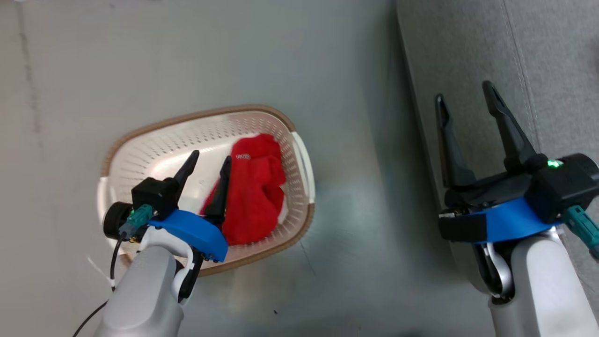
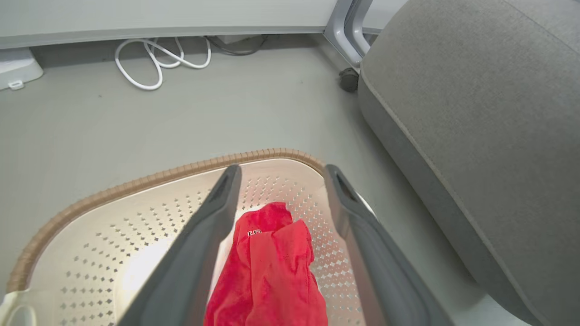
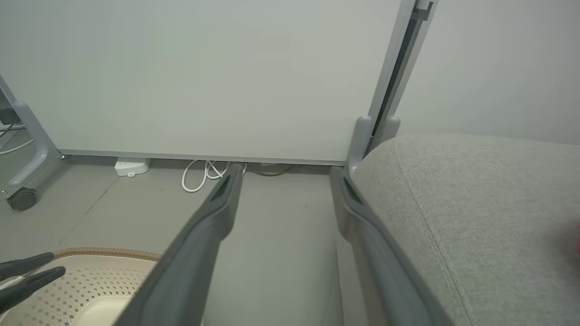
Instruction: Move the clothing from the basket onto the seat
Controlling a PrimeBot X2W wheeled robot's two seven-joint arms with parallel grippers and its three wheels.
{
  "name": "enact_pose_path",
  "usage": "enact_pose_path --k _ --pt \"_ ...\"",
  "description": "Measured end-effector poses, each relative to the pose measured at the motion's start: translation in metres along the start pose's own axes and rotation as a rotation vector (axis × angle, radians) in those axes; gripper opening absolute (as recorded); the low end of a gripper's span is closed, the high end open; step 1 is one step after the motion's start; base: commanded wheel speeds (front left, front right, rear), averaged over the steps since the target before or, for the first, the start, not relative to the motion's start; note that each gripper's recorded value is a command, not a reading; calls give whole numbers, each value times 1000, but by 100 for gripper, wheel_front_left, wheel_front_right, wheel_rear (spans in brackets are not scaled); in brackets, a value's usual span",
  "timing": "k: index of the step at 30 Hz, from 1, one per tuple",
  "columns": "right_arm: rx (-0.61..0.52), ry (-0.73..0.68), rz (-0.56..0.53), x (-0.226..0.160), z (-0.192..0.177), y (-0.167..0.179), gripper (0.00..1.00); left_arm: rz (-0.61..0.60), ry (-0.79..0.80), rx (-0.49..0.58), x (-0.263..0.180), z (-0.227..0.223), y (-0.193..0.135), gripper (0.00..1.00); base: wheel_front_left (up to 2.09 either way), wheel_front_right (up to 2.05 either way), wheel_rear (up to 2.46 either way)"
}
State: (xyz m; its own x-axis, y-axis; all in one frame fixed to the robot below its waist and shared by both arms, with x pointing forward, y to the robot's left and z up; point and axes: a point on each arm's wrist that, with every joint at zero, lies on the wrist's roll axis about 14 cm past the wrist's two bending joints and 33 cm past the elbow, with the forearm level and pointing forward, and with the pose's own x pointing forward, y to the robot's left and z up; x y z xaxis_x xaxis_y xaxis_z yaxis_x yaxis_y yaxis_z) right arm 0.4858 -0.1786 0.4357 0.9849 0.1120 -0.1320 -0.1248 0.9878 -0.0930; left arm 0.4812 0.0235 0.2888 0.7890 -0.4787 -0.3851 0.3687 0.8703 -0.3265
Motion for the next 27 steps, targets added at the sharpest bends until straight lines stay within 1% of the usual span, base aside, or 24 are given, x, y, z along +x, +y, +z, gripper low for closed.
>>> enact_pose_path --k 6,11,14,19,23,27 --pt "-10 22 -21 6 -19 -11 100 -75 151 -9 32 -59 -10 100 0 0 0" --pt "-12 76 -44 2 -45 -20 100 -95 260 -31 52 -103 -8 100 0 0 0" --pt "0 118 -57 0 -66 -24 100 -89 340 -46 63 -135 -1 100 0 0 0" --pt "19 151 -62 -3 -84 -26 100 -65 466 -20 64 -176 5 100 0 0 0" --pt "29 173 -69 -6 -94 -27 100 -34 527 -24 63 -195 11 100 0 0 0" --pt "29 166 -65 -3 -95 -28 100 2 581 -31 58 -206 19 100 0 0 0"
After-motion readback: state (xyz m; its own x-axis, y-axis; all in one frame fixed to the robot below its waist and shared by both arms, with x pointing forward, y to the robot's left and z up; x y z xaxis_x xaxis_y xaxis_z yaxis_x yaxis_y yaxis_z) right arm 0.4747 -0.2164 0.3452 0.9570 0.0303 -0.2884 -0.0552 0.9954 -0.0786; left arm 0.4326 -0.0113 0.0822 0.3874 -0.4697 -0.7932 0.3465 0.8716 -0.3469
